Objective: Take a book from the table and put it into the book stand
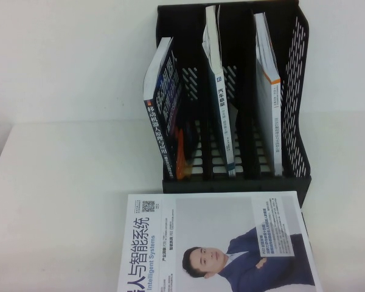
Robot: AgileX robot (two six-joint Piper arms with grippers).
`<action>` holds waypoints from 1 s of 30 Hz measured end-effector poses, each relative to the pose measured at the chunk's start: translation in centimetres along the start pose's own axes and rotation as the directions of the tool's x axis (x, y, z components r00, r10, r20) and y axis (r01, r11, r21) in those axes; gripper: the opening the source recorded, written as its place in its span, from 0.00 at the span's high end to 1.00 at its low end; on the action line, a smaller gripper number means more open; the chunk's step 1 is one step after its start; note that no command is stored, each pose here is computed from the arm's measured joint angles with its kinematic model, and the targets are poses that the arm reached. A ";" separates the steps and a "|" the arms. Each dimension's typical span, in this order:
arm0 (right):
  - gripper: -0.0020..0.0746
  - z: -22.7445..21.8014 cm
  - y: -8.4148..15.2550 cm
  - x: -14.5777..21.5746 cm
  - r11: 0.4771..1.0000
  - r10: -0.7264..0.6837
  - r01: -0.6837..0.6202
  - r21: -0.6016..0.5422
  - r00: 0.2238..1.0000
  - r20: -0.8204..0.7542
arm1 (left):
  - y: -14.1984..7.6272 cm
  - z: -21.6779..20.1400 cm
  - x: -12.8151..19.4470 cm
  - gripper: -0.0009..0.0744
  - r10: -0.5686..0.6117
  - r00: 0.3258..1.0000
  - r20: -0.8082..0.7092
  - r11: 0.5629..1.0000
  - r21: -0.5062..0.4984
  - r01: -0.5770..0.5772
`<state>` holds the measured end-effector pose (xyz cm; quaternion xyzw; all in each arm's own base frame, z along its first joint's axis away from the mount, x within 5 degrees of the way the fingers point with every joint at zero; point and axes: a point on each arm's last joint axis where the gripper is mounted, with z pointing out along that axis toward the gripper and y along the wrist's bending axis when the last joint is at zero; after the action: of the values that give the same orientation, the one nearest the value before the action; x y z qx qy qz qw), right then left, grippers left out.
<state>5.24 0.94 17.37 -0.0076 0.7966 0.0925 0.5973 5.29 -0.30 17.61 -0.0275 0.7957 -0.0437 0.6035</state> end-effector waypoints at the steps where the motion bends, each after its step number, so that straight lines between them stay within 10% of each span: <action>1: 0.98 0.0 -0.1 0.1 1.000 -0.020 0.020 0.008 1.000 -0.013 | 0.0 0.0 0.0 0.99 0.000 1.000 0.000 1.000 0.000 0.000; 30: 0.98 -0.1 -0.9 0.3 0.981 -0.140 0.147 0.129 0.988 -0.061 | 0.0 0.0 0.0 0.99 0.000 1.000 0.000 1.000 0.000 0.000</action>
<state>5.15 0.07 17.01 -0.0276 0.8136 -0.0041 0.5807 5.29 -0.30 17.61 -0.0275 0.7957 -0.0437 0.6035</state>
